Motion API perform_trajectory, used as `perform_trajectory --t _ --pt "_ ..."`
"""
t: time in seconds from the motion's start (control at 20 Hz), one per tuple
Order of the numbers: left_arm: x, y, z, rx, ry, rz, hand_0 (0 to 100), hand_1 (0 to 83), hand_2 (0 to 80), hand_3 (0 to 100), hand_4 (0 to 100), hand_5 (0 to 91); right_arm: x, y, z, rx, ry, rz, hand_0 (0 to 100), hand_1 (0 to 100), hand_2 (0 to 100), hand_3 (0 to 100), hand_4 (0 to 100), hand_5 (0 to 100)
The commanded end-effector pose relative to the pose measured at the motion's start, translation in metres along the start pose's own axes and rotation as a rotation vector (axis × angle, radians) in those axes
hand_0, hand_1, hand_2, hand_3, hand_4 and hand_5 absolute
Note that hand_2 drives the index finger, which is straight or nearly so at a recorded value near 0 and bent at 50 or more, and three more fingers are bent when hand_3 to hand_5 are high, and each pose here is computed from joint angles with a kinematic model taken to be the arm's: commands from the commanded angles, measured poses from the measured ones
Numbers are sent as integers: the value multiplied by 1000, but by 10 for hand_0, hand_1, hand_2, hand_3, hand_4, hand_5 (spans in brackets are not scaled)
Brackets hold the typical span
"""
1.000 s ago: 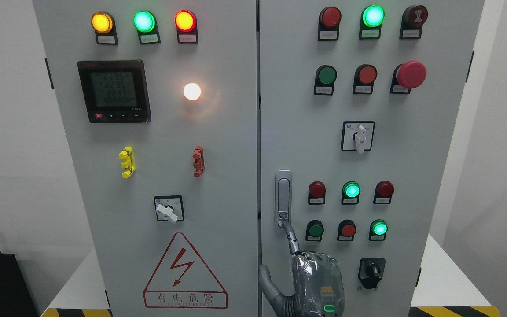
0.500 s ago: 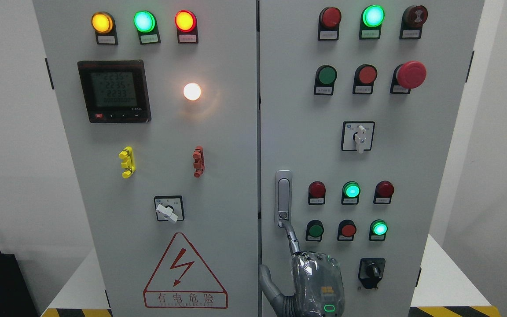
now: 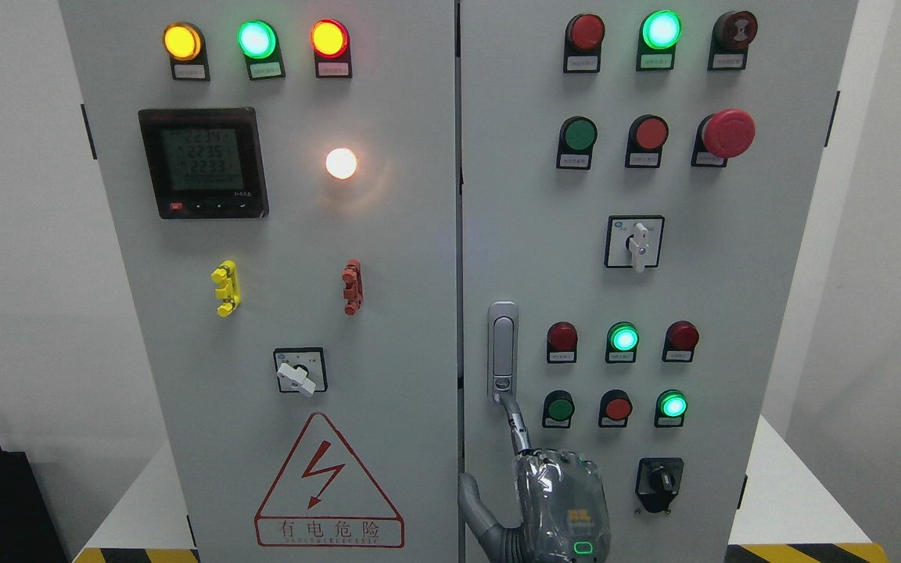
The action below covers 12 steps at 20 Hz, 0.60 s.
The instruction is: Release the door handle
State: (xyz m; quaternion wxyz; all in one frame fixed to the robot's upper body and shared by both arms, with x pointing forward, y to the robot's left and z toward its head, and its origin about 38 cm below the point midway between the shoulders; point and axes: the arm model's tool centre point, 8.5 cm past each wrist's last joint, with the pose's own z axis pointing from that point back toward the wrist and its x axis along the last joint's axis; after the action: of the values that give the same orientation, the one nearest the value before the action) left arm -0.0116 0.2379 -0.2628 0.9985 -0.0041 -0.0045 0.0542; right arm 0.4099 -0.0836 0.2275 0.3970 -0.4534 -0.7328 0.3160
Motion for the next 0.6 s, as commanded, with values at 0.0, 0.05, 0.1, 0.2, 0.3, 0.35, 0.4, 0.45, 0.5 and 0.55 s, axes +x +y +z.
perform_trajectory --t 0.0,0.05,0.1,0.2,0.3,0.35,0.4,0.45,0.5,0.55 --pt "17 -1 0 -2 -26 14 120 389 0 0 0 0 0 2 1 8 -1 0 436 256 0 1000 931 1000" --pt "17 -2 0 -3 -26 14 120 389 0 0 0 0 1 2 1 9 -2 0 436 256 0 1000 931 1000" --pt "17 -2 0 -3 -26 14 120 389 0 0 0 0 1 1 1 7 -3 0 435 256 0 1000 931 1000" --pt "16 -1 0 -1 -25 15 120 389 0 0 0 0 1 2 1 9 -2 0 435 256 0 1000 942 1000" --pt "17 -2 0 -3 -26 14 120 389 0 0 0 0 1 2 1 7 -2 0 435 256 0 1000 991 1000" --pt "17 -1 0 -2 -26 14 120 389 0 0 0 0 1 2 1 10 -2 0 435 256 0 1000 998 1000" --pt "17 -2 0 -3 -26 14 120 389 0 0 0 0 1 3 2 11 -1 0 434 256 0 1000 1000 1000" --pt "17 -1 0 -2 -26 14 120 389 0 0 0 0 1 2 1 11 -3 0 434 256 0 1000 1000 1000" --pt "16 -2 0 -3 -24 15 120 389 0 0 0 0 1 2 1 9 -3 0 434 256 0 1000 1000 1000" --pt "17 -2 0 -3 -26 14 120 389 0 0 0 0 2 2 1 7 -5 -1 434 256 0 1000 1000 1000"
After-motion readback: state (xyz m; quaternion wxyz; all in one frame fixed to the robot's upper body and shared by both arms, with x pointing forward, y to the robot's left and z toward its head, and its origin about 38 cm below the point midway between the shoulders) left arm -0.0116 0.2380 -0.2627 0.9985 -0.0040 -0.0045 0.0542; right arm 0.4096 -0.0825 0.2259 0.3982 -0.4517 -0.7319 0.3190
